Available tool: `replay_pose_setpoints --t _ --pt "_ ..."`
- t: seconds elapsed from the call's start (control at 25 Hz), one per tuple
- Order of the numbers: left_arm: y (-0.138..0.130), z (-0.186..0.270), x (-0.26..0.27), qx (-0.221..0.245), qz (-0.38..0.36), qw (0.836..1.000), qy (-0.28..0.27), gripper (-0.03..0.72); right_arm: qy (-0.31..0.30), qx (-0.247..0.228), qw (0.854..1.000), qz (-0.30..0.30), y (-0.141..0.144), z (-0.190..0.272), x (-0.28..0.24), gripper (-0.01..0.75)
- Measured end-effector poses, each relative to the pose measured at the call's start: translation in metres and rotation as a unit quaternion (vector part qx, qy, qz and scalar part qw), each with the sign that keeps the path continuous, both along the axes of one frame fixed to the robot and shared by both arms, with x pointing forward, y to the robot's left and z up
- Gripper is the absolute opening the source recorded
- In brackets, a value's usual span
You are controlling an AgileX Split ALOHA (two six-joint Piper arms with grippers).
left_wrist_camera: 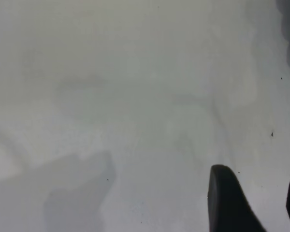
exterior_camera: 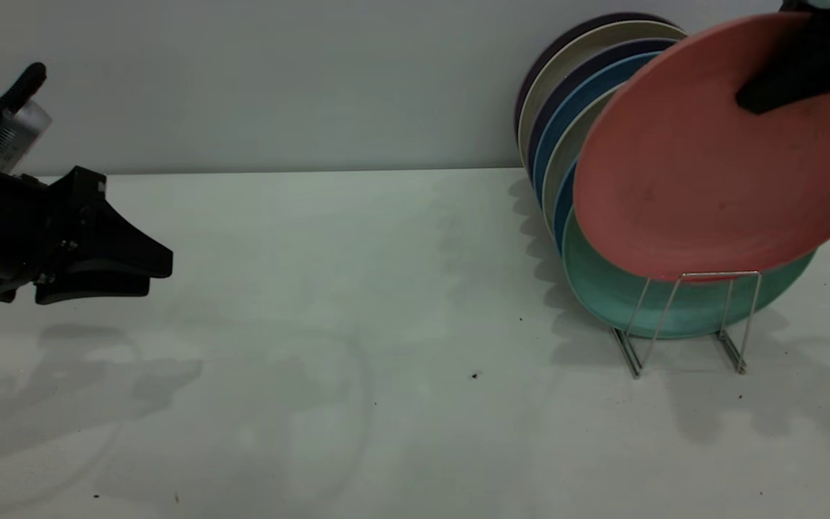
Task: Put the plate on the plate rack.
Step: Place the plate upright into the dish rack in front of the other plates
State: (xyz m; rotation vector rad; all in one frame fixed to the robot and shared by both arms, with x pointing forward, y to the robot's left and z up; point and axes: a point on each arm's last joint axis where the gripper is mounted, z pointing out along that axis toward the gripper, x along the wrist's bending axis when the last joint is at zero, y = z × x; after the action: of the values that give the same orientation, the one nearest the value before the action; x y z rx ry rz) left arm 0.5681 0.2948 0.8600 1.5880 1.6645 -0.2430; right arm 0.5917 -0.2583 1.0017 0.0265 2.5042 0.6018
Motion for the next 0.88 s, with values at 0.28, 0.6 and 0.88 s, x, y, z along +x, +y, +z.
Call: replay_pose_setpoints --t 0.28,0.6,0.88 --pt "0.0 0.0 0.0 0.0 0.0 1.0 0.0 0.337 0.017 0.006 1.0 0.008 0.002 -0.006 0.001 0.129" --pt "0.0 0.0 0.0 0.0 0.0 1.0 0.0 0.337 0.045 0.012 0.999 0.017 0.003 -0.019 0.003 0.21" --pt "0.0 0.0 0.0 0.0 0.0 1.0 0.0 0.337 0.06 0.022 0.998 0.029 0.006 -0.02 0.0 0.249"
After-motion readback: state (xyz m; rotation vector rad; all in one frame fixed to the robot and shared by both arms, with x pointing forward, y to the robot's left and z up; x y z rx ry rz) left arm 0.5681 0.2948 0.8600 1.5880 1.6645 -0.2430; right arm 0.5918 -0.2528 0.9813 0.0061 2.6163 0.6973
